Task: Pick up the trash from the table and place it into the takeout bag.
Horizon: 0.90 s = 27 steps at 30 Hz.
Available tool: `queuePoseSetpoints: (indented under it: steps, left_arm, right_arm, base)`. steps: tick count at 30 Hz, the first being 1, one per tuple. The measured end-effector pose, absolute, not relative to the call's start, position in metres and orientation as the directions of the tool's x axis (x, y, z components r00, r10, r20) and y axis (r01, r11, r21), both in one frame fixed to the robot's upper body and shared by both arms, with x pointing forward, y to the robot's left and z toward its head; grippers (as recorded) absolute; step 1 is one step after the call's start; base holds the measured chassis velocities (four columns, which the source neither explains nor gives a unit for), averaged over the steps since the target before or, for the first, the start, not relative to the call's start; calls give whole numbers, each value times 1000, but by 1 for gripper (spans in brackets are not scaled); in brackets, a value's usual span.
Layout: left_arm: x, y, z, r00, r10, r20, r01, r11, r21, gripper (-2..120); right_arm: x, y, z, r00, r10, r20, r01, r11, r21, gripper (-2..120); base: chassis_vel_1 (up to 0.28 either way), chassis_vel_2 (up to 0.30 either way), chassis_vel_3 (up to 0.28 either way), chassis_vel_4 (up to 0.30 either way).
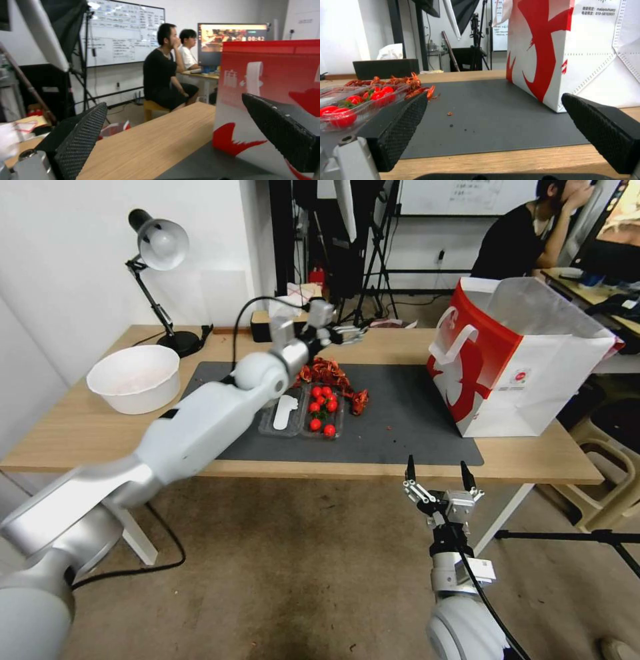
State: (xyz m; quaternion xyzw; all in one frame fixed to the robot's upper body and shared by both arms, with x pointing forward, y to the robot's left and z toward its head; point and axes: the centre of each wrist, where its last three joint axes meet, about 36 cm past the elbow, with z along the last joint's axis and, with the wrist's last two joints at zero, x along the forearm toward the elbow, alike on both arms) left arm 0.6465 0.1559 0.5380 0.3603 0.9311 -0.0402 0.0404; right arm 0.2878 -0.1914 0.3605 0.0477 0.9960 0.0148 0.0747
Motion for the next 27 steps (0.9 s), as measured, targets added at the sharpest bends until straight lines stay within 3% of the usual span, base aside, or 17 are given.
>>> queuePoseSetpoints:
  steps: [18, 27]
  left_arm:
    - [609, 204, 518, -787, 607, -111, 615, 785, -67, 100]
    - [557, 264, 485, -862, 502, -70, 507, 858, -81, 100]
  right_arm:
    - [287, -190, 360, -985, 90, -146, 86, 996, 37, 100]
    - [287, -190, 358, -986, 83, -141, 79, 996, 31, 100]
  base:
    - [0, 0, 0, 0]
    - [0, 0, 0, 0]
